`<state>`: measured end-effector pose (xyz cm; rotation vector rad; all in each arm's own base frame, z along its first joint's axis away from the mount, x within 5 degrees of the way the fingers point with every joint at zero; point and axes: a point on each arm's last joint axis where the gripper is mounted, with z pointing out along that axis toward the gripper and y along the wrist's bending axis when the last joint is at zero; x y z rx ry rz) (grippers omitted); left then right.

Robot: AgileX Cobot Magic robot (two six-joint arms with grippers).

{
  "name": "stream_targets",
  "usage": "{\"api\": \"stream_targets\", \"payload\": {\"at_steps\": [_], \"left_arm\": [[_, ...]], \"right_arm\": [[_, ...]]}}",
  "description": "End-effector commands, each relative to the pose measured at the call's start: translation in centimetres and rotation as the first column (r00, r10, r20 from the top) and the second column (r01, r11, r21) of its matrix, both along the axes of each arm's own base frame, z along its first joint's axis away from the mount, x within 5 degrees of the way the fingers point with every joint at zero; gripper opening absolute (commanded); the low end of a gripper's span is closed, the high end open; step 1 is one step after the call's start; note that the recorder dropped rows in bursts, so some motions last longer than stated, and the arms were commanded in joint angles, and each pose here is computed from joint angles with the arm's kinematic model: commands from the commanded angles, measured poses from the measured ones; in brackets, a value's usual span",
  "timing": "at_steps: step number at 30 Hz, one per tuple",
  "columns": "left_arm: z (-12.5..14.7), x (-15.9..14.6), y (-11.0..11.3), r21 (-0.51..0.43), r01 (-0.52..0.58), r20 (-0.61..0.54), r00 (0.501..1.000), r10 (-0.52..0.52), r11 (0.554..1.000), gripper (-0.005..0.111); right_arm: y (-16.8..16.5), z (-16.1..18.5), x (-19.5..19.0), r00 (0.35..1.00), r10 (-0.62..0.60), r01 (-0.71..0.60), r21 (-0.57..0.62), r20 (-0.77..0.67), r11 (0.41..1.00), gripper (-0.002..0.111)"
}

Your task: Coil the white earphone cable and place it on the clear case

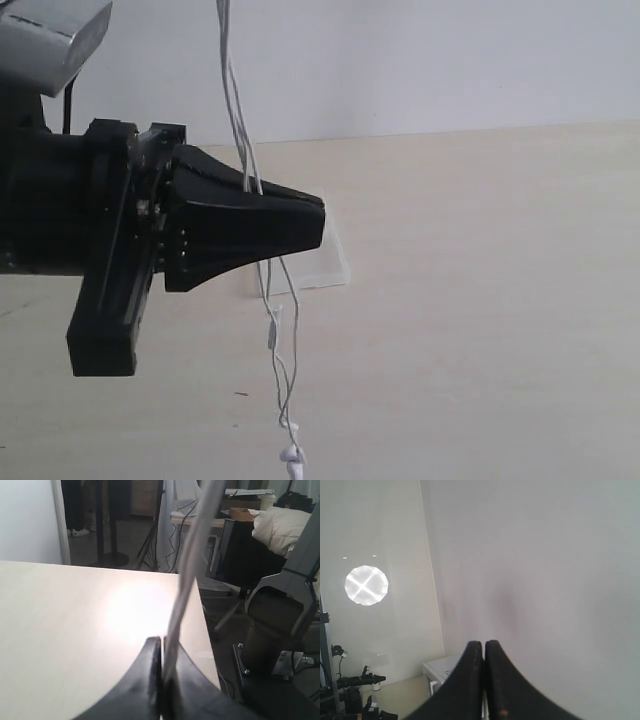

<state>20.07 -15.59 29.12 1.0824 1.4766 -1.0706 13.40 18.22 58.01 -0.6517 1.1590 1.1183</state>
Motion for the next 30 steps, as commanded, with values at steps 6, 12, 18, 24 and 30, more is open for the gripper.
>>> {"api": "stream_targets", "payload": {"at_steps": [6,12,18,24,30], "left_arm": [[0.2,0.1,-0.1,-0.006,-0.015,-0.002,1.0,0.015,1.0,0.0],[0.6,0.5,1.7,0.028,-0.083,-0.027,0.996,0.084,0.996,0.0],[2.5,0.0,4.5,-0.002,-0.148,-0.001,0.989,0.148,0.989,0.0],[3.3,-0.7,5.3,-0.009,-0.17,0.006,0.985,0.17,0.985,0.0],[3.5,-1.3,5.4,0.006,-0.169,-0.018,0.985,0.169,0.986,0.0]], "right_arm": [[-0.5,0.1,-0.2,0.998,-0.044,0.046,-0.046,0.048,0.998,0.0],[-3.1,0.1,-0.9,0.977,-0.212,0.214,-0.138,0.031,0.967,0.0],[-5.5,-1.8,-1.1,0.928,-0.369,0.331,-0.337,-0.056,0.882,0.0],[-4.6,-5.7,-0.1,0.911,-0.392,0.28,-0.514,-0.123,0.811,0.0],[-3.5,-9.8,1.0,0.898,-0.409,0.234,-0.612,-0.161,0.755,0.0]]}}
